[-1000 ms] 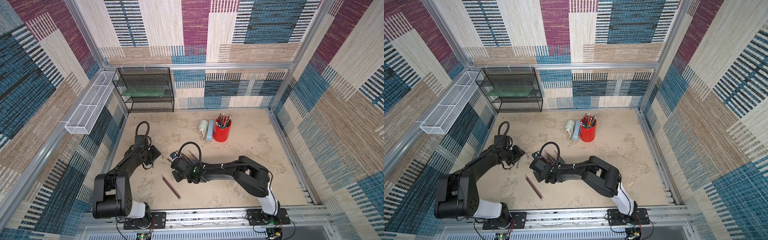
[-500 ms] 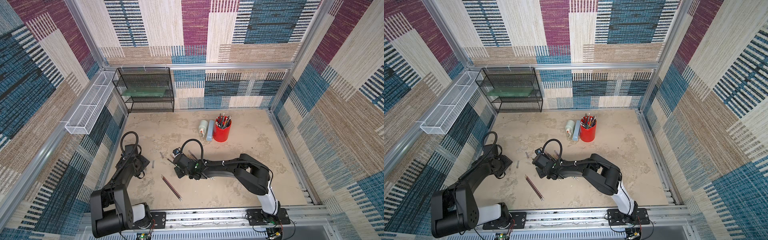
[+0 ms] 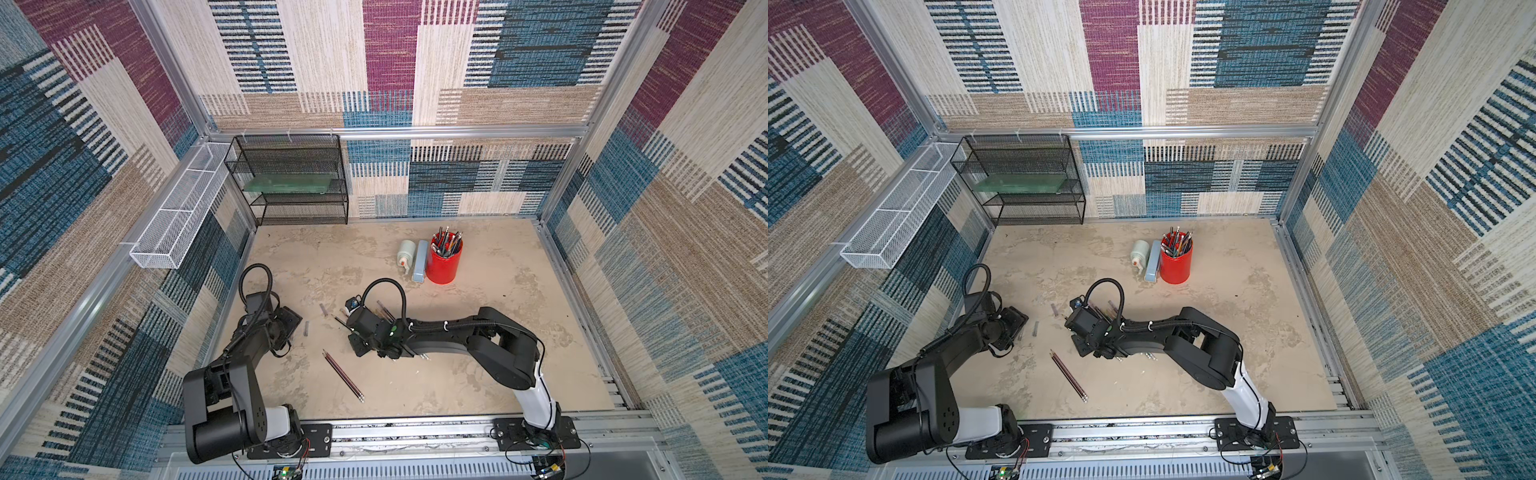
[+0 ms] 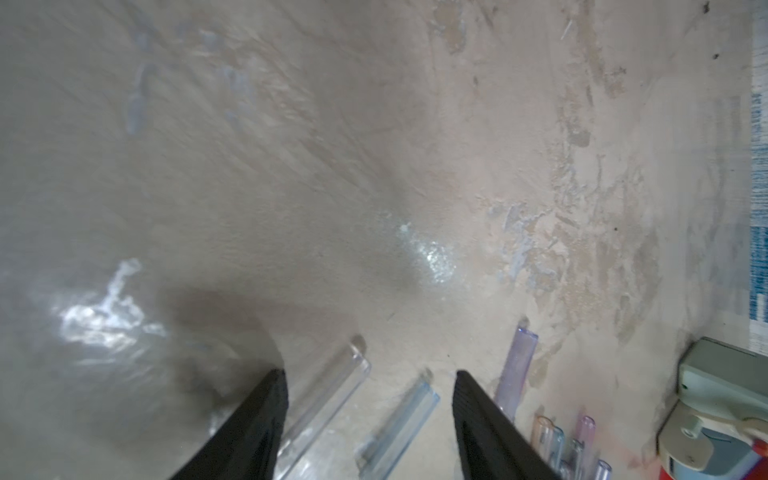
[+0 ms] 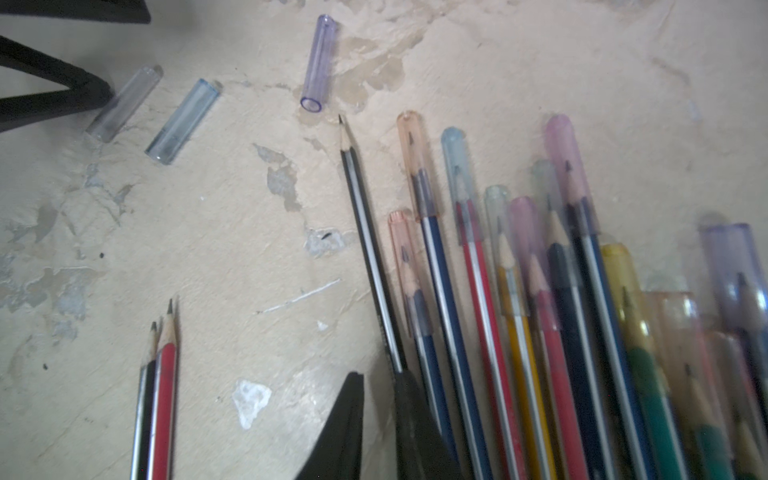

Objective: Remove the protective cover of the pencils
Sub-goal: Move the protective sleeve to the center of the board.

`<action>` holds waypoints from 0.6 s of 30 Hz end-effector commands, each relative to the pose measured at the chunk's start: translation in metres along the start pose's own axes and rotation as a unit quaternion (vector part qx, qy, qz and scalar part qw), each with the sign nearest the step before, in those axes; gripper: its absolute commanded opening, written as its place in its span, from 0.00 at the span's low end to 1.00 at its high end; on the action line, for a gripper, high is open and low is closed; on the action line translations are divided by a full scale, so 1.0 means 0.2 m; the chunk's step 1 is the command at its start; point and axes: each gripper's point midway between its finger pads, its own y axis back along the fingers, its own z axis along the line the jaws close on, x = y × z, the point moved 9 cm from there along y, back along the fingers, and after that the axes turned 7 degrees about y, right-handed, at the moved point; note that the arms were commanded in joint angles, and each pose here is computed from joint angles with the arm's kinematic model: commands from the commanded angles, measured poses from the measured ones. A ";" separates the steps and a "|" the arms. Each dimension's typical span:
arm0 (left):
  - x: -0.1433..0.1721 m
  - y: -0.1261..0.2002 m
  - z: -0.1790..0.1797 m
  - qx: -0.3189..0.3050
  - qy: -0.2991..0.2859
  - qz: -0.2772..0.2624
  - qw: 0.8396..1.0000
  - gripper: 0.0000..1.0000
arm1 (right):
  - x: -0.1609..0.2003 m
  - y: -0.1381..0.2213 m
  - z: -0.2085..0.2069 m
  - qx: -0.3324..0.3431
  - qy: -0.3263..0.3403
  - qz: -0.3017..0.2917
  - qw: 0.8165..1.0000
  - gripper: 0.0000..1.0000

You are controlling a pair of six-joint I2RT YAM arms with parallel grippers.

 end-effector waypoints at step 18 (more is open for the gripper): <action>0.12 -0.01 0.05 0.012 0.046 0.089 0.995 0.69 | -0.03 0.01 0.01 0.003 -0.004 -0.009 1.000 0.20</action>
